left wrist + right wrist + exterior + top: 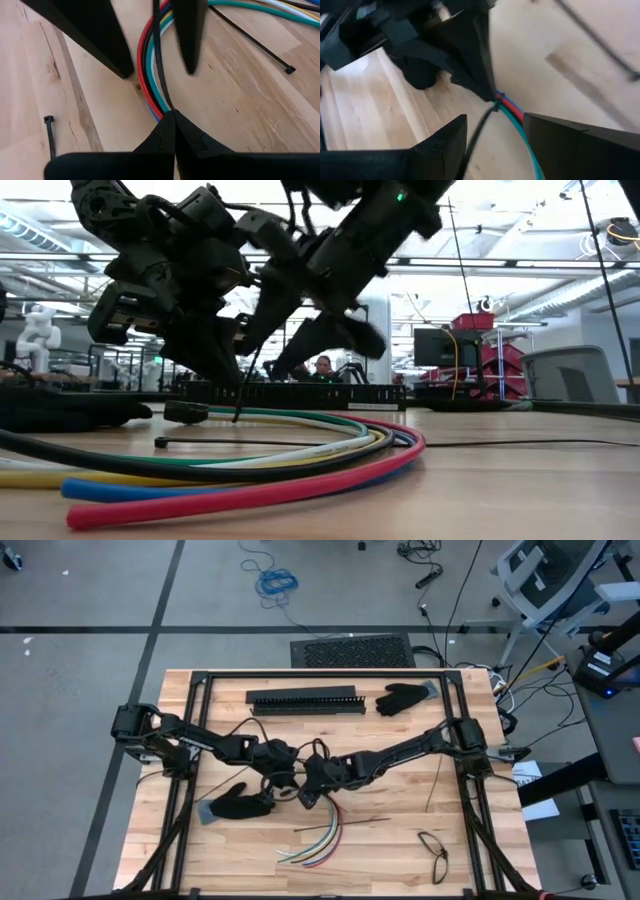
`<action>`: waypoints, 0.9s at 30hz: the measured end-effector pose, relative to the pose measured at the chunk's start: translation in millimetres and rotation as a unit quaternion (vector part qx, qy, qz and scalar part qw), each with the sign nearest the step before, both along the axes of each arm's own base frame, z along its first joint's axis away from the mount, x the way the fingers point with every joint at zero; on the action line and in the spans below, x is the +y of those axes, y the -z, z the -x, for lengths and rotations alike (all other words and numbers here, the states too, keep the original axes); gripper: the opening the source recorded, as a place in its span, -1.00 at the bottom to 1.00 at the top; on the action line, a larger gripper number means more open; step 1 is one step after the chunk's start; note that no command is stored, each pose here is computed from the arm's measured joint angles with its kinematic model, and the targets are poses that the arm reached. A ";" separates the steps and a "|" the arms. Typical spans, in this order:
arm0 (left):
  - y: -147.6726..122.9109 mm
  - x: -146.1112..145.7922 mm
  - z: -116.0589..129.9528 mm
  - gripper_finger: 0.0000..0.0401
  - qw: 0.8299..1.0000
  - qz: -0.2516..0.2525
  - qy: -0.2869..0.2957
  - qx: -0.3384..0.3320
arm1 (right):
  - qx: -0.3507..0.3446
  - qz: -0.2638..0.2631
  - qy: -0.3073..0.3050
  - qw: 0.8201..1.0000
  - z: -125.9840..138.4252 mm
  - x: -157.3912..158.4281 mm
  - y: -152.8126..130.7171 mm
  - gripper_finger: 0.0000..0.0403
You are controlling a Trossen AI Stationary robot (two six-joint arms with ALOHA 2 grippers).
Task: Ziptie cables
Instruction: Wrap the cable wires using a zip tie
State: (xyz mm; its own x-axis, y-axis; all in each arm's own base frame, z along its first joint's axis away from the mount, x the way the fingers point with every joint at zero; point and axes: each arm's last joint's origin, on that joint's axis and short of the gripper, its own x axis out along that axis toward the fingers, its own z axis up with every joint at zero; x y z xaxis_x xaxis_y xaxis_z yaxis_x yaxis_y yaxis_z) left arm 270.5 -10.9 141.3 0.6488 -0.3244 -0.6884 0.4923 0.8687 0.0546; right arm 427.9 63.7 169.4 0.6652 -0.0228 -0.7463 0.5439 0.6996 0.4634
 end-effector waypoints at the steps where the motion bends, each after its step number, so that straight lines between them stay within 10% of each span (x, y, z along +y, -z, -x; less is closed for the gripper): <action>1: 0.0 0.0 0.0 -1.00 1.000 -0.001 -0.001 0.000 | -0.003 -0.008 -0.005 1.000 -2.5 0.6 4.2 -0.06; 10: 0.1 0.2 0.0 -1.00 1.000 -0.005 -0.002 0.000 | -0.018 -0.019 -0.001 1.000 -6.7 1.8 8.5 -0.17; 21: 0.2 0.3 0.1 -1.00 1.000 -0.005 -0.003 0.002 | -0.014 -0.035 -0.003 0.999 -6.6 0.9 8.8 -0.94; 27: 0.4 0.4 0.3 -1.00 1.000 -0.007 -0.005 0.003 | -0.013 -0.035 -0.004 0.999 -6.7 -0.1 8.9 -0.89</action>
State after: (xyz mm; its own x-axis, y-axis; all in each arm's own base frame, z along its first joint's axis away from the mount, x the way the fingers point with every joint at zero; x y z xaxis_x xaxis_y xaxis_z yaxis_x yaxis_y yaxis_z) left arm 270.2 -10.4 140.9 0.6476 -0.3090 -0.6965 0.4846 0.8724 0.0635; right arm 434.6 63.6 160.5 0.6846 0.0348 -0.7281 0.5249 0.6695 0.5256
